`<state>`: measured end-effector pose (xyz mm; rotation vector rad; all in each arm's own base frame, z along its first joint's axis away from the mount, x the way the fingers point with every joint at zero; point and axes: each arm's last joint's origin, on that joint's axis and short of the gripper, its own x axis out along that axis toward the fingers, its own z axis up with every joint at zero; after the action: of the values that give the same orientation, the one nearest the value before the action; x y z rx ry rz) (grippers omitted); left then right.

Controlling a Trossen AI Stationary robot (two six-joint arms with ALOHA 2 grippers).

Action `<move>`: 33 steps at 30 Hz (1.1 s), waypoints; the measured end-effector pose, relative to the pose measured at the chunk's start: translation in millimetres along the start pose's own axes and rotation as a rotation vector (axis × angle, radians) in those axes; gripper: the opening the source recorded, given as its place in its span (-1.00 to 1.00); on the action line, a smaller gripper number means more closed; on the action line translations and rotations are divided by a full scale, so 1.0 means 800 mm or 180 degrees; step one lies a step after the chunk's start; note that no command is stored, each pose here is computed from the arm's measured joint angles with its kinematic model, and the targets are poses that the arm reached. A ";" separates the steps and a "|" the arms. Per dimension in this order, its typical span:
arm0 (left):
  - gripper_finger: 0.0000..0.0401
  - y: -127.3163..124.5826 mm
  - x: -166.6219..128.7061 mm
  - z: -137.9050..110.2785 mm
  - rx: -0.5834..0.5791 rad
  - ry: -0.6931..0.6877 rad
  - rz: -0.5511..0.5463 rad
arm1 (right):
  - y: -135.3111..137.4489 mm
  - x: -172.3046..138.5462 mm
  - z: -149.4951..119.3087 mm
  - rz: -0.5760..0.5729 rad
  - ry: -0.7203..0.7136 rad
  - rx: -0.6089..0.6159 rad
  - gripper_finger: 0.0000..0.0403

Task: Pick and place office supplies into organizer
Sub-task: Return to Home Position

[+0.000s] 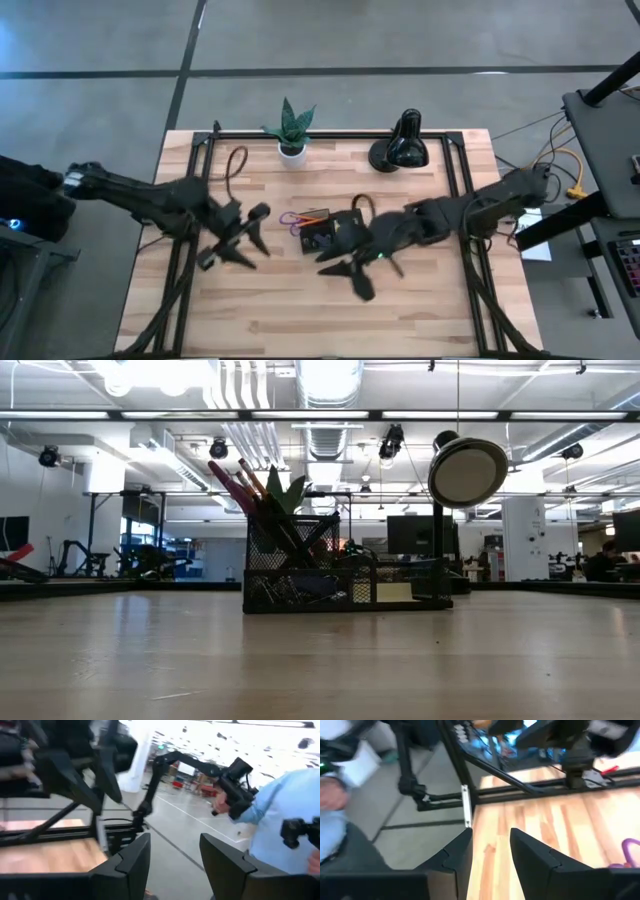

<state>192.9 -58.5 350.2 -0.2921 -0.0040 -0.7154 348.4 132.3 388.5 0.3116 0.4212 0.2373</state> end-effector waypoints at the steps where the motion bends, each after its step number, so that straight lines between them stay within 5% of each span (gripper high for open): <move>1: -0.21 0.008 -0.003 0.002 -0.0019 0.0000 0.0040 | -0.011 -0.006 -0.010 0.0085 -0.0048 -0.0010 -0.38; 14: -0.21 0.076 -0.049 0.013 0.0015 -0.0055 0.0973 | -0.102 -0.151 -0.141 0.0124 -0.1168 0.0135 -0.38; 22: -0.21 0.066 -0.073 0.005 0.0084 -0.0204 0.1156 | -0.120 -0.209 -0.194 0.0037 -0.1457 0.0117 -0.38; 27: -0.21 0.061 -0.090 -0.021 -0.0002 -0.0303 0.1476 | -0.130 -0.223 -0.221 -0.0068 -0.1499 0.0166 -0.38; 33: -0.21 0.048 -0.111 -0.058 -0.0076 -0.0331 0.1465 | -0.140 -0.223 -0.246 -0.0141 -0.1476 0.0075 -0.38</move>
<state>146.0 14.5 286.6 -0.3380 -0.0262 -0.2431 122.8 25.7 244.1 0.3684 -0.0271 0.1109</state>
